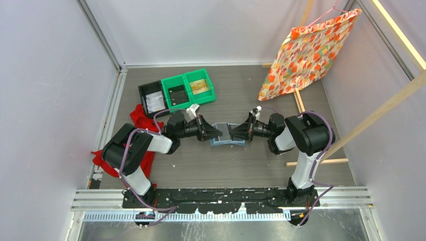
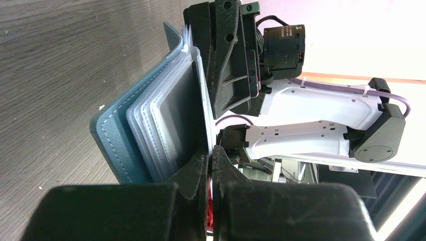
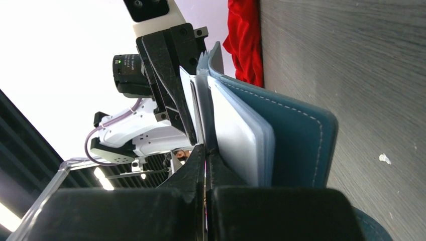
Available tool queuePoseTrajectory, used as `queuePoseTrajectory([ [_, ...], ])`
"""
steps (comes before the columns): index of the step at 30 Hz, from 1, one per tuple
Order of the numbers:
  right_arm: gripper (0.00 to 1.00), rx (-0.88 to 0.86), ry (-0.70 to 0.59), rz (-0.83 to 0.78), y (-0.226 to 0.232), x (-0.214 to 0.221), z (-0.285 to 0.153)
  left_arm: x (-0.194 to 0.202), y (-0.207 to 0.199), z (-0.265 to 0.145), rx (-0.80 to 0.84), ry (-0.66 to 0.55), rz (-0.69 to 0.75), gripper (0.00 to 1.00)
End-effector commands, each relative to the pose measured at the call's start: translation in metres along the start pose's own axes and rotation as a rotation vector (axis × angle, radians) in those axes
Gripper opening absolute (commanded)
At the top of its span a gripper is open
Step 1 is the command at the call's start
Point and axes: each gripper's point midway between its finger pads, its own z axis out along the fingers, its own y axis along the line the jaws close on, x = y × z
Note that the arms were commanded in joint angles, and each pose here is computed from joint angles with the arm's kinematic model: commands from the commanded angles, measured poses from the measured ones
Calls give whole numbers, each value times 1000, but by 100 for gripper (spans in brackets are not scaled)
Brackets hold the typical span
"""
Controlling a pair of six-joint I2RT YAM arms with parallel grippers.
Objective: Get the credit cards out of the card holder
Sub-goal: Place the card holder at the center of the board.
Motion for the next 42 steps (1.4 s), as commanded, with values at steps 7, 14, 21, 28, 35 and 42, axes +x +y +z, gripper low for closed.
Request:
queuePoseTrajectory([
  [7,1,-78,28,-133,30,9,7,3,-13,-8,64,11,50,0],
  [14,1,-57,-8,-110,17,4,4,-4,-4,-26,30,-27,38,0],
  [21,1,-40,-55,-101,9,-4,2,-3,4,-31,-16,-35,36,1],
  [28,1,25,-62,-115,-3,-3,0,-4,12,-35,-43,-42,29,1],
  [35,6,76,-66,-198,6,-5,2,-2,26,-32,-63,-31,15,1],
  [42,44,403,-18,-386,-8,10,10,-2,49,-25,-94,-8,-2,0],
])
